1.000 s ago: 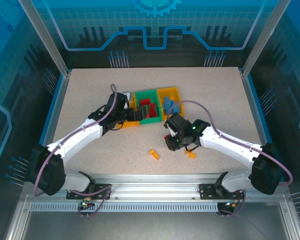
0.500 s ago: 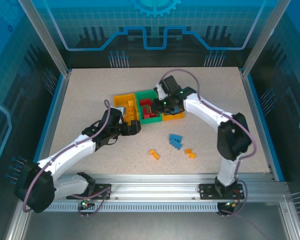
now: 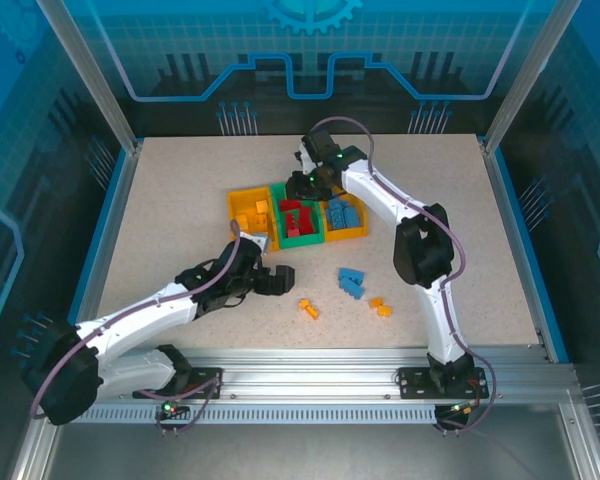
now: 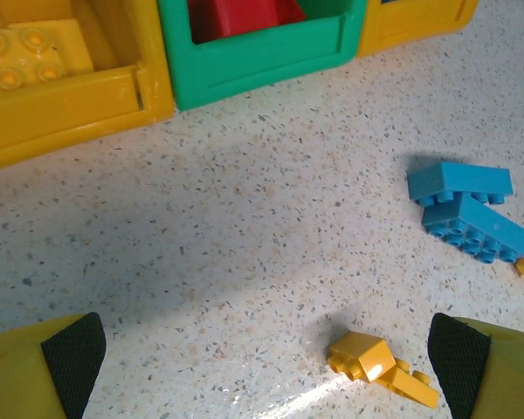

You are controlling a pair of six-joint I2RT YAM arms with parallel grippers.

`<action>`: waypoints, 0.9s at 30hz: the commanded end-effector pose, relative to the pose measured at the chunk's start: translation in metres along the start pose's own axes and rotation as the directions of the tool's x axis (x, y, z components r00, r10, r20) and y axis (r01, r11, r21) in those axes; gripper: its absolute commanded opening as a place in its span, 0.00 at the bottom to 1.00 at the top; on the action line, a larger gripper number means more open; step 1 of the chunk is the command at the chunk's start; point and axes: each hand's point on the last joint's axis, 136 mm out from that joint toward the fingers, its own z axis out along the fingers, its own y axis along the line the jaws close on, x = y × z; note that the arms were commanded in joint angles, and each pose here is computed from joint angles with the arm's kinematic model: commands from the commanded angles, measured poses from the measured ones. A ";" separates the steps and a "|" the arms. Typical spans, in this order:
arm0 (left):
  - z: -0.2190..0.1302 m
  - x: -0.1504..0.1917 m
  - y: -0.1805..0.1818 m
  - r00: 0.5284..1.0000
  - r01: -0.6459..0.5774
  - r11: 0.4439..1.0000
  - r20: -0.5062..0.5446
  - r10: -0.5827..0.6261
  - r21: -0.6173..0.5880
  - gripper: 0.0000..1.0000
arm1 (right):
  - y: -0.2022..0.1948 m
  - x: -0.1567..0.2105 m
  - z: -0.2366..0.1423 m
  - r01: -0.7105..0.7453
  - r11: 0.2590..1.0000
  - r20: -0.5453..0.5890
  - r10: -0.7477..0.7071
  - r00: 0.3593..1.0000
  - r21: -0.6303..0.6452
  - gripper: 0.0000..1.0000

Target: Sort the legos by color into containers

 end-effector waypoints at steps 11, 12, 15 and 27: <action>0.008 0.008 -0.014 0.996 -0.094 0.995 0.000 0.094 0.029 0.99 | 0.017 0.010 -0.047 0.048 0.999 0.024 -0.049 0.999 0.002 0.79; 0.010 0.009 -0.015 0.996 -0.089 0.996 -0.003 0.089 0.028 0.99 | 0.014 0.016 -0.055 0.053 0.998 0.029 -0.053 0.998 0.024 0.82; 0.013 0.009 -0.015 0.997 -0.077 0.997 -0.002 0.077 0.029 0.99 | -0.006 0.044 -0.073 0.034 0.994 0.021 -0.037 0.999 0.105 0.90; 0.009 0.006 0.009 0.998 -0.007 0.996 0.059 0.012 -0.084 0.99 | -0.110 0.182 -0.082 -0.147 0.913 -0.072 0.188 0.980 0.380 1.00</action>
